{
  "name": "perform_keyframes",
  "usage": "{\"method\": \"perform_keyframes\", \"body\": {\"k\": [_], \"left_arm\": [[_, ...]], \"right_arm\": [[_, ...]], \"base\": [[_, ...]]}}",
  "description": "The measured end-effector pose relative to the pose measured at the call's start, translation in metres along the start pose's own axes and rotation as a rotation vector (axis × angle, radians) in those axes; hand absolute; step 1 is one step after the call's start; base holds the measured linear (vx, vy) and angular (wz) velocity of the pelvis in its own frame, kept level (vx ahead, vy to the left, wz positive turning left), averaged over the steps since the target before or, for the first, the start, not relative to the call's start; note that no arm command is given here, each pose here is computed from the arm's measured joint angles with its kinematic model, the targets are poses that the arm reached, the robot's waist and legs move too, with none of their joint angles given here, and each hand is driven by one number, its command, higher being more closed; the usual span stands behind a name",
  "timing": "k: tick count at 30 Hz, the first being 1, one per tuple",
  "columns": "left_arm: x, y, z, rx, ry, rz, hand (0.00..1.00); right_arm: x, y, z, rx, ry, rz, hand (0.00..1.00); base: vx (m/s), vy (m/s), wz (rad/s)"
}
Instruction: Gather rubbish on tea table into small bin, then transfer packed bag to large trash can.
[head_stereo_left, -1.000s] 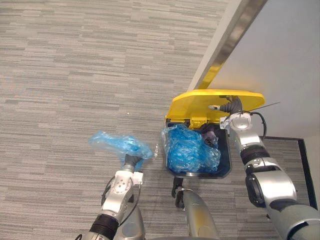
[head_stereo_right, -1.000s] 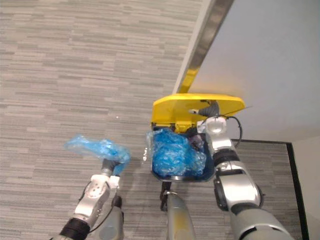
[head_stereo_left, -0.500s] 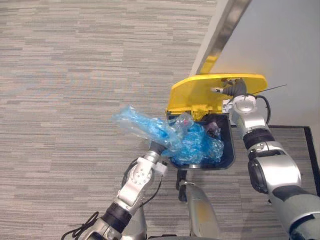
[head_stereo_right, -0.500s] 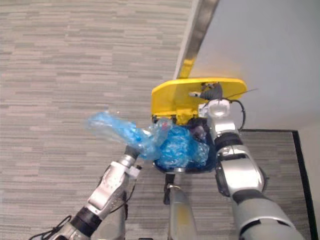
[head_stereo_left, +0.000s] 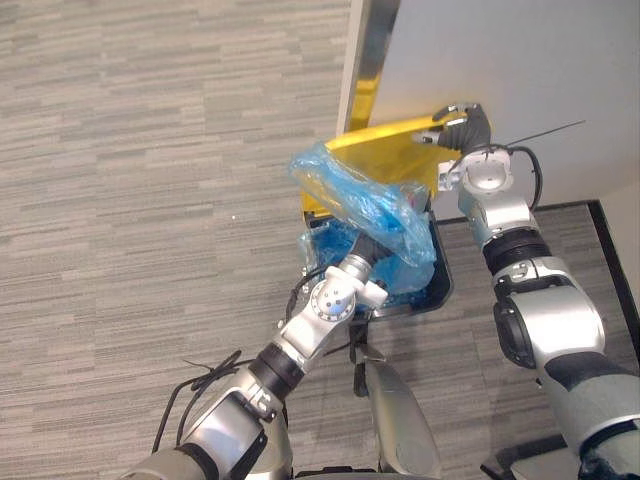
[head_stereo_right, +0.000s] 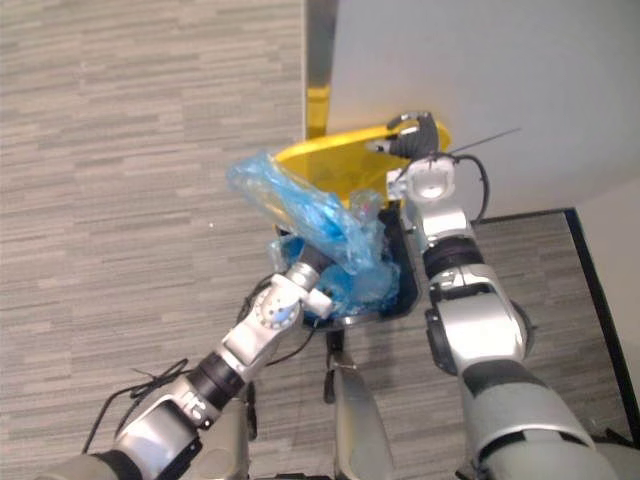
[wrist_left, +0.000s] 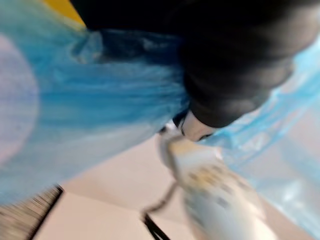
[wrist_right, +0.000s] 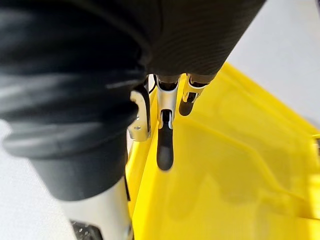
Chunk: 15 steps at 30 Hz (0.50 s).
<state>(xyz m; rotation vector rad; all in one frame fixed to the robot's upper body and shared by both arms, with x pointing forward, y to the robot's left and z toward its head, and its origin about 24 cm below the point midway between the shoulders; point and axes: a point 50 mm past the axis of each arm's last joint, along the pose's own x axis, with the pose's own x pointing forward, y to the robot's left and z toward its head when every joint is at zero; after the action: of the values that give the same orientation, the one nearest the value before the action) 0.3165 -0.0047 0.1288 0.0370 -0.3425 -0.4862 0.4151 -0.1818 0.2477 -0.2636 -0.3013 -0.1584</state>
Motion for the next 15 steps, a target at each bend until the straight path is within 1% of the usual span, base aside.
{"method": "perform_keyframes", "body": {"k": [4, 8, 11, 15], "left_arm": [[0.015, 0.015, -0.007, 0.078, 0.071, 0.034, 1.0], [0.022, 0.021, -0.014, 0.156, 0.129, 0.036, 1.0], [0.027, 0.032, -0.025, 0.237, 0.214, 0.052, 1.0], [0.033, 0.036, -0.028, 0.338, 0.261, 0.037, 1.0]], "right_arm": [[-0.002, 0.01, 0.022, 0.001, -0.107, 0.038, 0.0], [-0.006, 0.015, 0.04, 0.015, -0.204, 0.044, 0.0], [-0.012, 0.019, 0.053, 0.032, -0.288, 0.06, 0.0], [-0.021, 0.021, 0.06, 0.054, -0.357, 0.065, 0.0]], "base": [[0.05, -0.007, -0.06], [0.02, -0.014, -0.02], [0.03, -0.032, -0.03], [0.02, -0.055, 0.05]]}}
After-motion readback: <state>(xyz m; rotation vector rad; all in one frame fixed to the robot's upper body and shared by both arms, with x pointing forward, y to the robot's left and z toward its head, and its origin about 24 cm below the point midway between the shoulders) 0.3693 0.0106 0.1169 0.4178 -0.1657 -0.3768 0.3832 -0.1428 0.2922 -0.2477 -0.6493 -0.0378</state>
